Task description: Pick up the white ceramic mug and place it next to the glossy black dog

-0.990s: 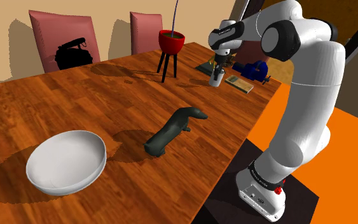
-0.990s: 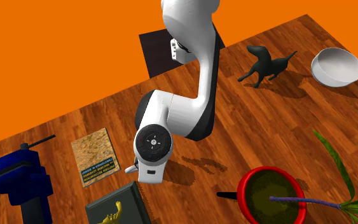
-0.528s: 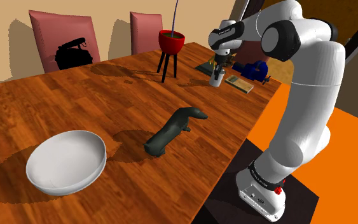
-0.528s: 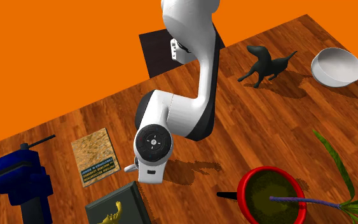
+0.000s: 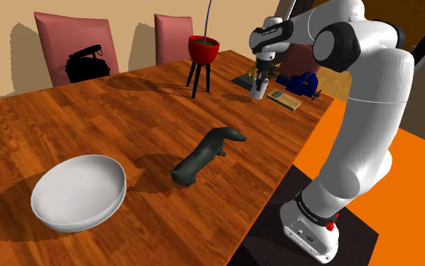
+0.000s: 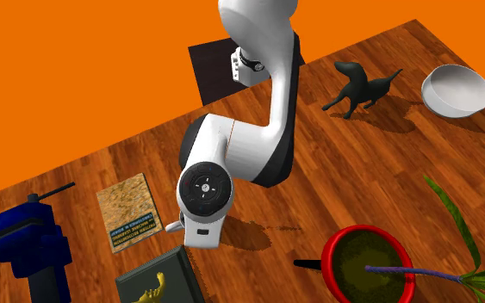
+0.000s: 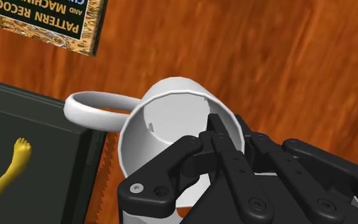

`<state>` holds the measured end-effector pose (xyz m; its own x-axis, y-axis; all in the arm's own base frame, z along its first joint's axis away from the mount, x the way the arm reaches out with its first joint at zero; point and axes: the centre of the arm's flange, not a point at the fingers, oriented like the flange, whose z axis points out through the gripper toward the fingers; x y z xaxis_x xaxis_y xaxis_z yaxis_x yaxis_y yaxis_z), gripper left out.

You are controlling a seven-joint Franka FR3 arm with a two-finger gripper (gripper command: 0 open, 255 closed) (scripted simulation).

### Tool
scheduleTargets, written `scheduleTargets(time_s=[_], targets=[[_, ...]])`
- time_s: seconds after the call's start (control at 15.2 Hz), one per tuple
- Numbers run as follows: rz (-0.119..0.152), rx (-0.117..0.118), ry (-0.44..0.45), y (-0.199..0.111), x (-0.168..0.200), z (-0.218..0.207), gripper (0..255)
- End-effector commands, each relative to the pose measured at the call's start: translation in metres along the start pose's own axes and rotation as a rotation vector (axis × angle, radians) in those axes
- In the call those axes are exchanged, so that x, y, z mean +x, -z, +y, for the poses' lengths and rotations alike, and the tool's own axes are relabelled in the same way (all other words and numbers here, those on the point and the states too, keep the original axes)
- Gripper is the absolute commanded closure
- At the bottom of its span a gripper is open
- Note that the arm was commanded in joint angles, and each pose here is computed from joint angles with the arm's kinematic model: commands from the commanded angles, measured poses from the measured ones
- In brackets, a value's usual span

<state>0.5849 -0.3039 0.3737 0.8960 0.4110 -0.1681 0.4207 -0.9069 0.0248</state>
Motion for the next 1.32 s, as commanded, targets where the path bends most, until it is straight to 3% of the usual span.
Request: scheduleTargets(time_s=[0.0,1.25], targets=[[0.000,0.000,0.000,0.010,-0.002,0.000,255],[0.000,0.000,0.000,0.109,-0.019,0.002,255]])
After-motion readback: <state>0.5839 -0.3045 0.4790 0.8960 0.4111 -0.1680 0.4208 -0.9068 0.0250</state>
